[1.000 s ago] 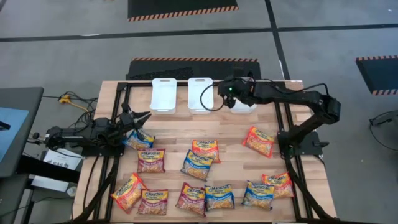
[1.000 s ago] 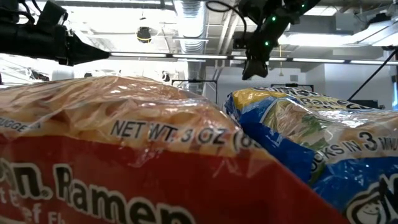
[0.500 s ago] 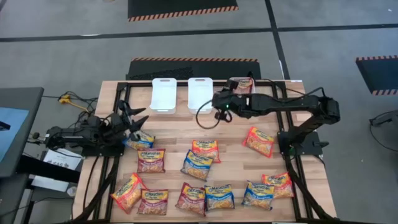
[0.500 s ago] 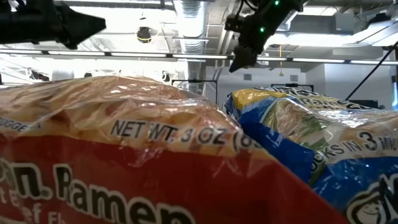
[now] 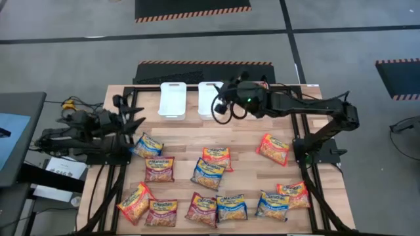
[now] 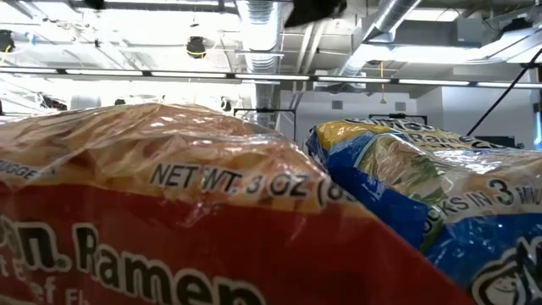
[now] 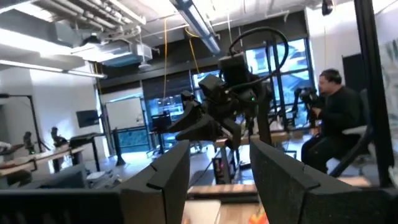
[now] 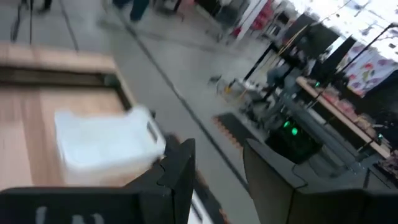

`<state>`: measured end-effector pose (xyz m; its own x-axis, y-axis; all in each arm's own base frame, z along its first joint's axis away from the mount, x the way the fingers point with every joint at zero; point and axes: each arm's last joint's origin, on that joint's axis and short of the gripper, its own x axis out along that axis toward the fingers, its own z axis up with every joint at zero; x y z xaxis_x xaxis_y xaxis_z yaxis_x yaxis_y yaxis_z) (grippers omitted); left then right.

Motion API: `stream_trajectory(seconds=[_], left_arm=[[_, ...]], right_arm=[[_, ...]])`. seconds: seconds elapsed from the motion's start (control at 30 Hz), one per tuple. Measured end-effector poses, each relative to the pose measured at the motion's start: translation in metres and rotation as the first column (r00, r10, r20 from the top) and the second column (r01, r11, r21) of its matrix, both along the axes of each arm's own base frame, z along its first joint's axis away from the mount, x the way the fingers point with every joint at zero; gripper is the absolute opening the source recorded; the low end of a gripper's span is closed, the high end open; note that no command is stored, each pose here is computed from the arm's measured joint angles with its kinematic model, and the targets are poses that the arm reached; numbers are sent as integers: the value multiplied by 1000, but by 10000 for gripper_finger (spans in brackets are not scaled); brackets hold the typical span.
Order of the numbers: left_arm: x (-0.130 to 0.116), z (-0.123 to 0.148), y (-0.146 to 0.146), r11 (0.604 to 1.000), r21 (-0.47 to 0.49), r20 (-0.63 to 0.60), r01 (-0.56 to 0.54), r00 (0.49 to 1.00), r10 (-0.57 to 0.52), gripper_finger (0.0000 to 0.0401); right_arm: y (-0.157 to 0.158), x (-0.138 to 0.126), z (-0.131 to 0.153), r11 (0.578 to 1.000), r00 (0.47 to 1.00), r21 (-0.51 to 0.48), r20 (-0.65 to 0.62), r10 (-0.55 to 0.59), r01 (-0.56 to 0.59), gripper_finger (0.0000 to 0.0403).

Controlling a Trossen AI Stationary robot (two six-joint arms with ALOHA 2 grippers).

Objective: Sort Maruchan noodles
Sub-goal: Put the blue noodle pack into the middle white bin

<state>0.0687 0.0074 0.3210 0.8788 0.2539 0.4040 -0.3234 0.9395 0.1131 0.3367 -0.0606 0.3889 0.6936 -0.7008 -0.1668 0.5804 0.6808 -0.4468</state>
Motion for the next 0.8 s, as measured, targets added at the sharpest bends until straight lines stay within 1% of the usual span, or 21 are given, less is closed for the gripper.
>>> stream_trajectory(seconds=[0.07,0.13,0.27,0.37,0.43,0.5,0.6,0.7,0.8], left_arm=[[4,20,0,998,-56,-10,23,1000,-24,157],[13,36,0,987,-151,-46,54,997,-62,157],[43,56,0,946,-317,-199,68,970,-137,157],[66,64,0,920,-392,-316,24,936,-159,157],[84,62,1,914,-405,-381,-11,911,-158,157],[101,56,3,906,-422,-421,-12,888,-184,157],[123,45,9,877,-480,-453,-3,857,-245,157],[141,31,16,841,-540,-494,-12,814,-305,157],[157,18,25,815,-579,-527,-27,775,-349,157]], right_arm=[[3,-2,22,1000,999,-5,44,8,-8,162],[6,-7,44,1000,996,-10,83,16,-15,162],[10,-18,82,1000,985,0,170,22,-23,162],[10,-27,102,998,970,50,239,32,-45,162],[11,-33,110,996,970,75,238,38,-57,162],[12,-38,113,995,978,79,204,40,-58,162],[12,-40,110,994,988,89,147,42,-56,162],[12,-41,105,994,995,99,88,42,-51,162],[12,-41,102,993,997,110,70,39,-47,162]])
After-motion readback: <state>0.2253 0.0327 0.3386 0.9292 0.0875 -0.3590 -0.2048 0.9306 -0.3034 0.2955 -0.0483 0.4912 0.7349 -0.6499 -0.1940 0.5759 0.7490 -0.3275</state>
